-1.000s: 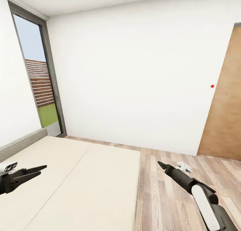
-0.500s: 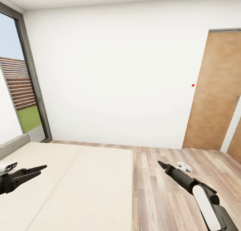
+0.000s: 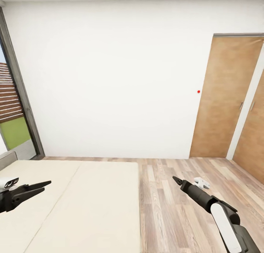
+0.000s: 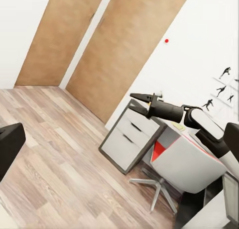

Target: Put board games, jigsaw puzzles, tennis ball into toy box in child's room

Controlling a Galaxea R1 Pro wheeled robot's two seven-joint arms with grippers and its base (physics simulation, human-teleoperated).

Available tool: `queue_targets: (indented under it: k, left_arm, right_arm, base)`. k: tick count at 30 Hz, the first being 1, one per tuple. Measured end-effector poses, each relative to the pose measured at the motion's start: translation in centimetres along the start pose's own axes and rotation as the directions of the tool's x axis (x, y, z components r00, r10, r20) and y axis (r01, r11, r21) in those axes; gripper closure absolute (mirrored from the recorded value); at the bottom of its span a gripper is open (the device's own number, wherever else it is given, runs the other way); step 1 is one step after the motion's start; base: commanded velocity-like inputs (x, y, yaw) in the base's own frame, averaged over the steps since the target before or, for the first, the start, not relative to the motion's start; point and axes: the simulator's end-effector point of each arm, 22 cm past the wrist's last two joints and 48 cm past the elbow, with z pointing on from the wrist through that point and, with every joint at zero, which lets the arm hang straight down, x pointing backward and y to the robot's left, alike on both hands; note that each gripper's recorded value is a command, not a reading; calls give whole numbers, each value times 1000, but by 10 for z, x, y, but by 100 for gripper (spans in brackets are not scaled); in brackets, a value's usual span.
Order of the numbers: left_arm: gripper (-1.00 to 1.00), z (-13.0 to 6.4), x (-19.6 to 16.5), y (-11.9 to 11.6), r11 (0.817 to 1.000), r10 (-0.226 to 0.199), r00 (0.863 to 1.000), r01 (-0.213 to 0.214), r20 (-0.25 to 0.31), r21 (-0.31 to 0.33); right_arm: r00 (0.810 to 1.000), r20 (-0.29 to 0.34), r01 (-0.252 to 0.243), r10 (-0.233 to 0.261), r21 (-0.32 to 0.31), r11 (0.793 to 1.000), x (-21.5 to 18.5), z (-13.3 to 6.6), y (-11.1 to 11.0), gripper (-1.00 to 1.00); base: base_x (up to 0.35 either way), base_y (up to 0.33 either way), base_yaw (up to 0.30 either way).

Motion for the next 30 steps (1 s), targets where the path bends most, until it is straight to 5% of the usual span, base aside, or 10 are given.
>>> queue_targets:
  k: [15,30]
  left_arm:
    - [-100,-1,0,0,1000,-1,1000,1,-1,-1]
    - [-100,-1,0,0,1000,-1,1000,1,-1,-1]
  right_arm:
    - [1000,5,0,0,-1,1000,-1,0,0,-100]
    - [1000,6,1,-1,-2,1000,-1,0,1,-100]
  base:
    - [-47,132,-10]
    - [-19,267,-35]
